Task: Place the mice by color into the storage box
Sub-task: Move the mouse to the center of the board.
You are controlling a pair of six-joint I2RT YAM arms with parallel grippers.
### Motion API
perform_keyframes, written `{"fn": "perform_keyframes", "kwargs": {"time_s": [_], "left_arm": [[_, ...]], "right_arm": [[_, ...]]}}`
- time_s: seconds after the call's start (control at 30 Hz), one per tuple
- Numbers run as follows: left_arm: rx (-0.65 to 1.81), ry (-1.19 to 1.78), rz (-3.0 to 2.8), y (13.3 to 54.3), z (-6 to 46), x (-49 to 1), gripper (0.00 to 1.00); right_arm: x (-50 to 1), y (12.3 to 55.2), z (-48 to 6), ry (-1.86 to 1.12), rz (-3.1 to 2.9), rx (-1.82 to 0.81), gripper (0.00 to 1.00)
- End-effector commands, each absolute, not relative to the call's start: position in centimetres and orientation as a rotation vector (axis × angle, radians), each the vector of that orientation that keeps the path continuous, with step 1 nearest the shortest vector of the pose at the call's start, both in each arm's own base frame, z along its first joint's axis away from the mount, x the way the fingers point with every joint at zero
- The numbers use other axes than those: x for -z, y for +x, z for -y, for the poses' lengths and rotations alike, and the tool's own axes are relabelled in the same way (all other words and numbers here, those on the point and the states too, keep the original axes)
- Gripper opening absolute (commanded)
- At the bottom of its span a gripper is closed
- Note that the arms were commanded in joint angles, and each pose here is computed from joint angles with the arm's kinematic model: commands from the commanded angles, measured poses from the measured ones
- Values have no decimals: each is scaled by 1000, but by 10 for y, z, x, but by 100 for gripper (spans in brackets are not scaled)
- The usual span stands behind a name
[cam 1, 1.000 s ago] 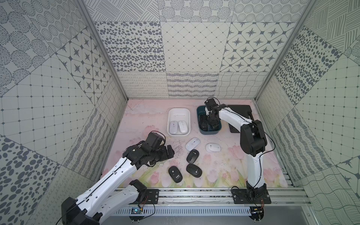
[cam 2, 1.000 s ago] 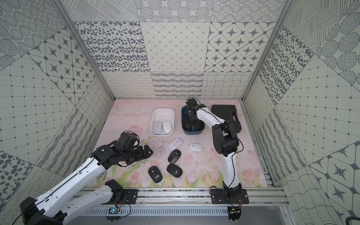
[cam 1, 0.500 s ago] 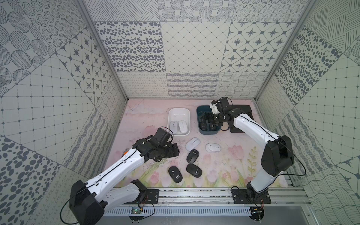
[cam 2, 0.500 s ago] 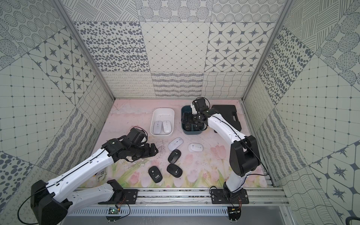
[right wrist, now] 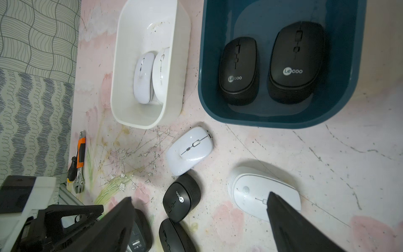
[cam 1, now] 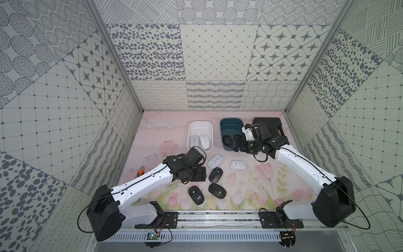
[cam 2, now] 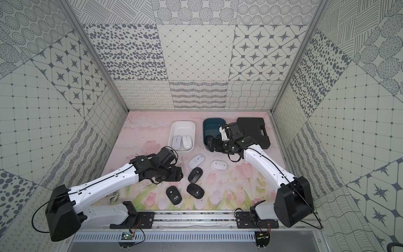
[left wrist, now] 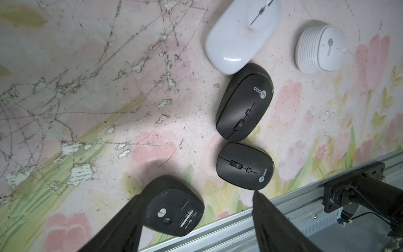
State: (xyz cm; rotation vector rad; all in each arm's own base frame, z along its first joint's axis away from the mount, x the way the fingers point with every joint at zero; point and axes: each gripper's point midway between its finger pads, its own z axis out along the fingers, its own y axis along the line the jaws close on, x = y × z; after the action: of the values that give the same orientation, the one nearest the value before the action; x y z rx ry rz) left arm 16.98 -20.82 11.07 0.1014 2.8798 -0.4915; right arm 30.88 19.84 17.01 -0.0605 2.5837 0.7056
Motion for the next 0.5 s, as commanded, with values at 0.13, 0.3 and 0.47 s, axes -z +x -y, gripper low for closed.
{"fn": "perform_keyframes", "kwargs": {"time_s": [0.13,0.3,0.47], "left_arm": [[427,-219,-2958,126,171,-100,83],[470,-249,-2966,111,168,-97,86],[482,-265,-2989,97,177,-84,87]], "right_arm": [[-156,284,-200,-70,-2605,-759,99],[-144,242,-218,-247,-2666,-835,99],[-116,191,-215,-395,-2774,-697,99]]}}
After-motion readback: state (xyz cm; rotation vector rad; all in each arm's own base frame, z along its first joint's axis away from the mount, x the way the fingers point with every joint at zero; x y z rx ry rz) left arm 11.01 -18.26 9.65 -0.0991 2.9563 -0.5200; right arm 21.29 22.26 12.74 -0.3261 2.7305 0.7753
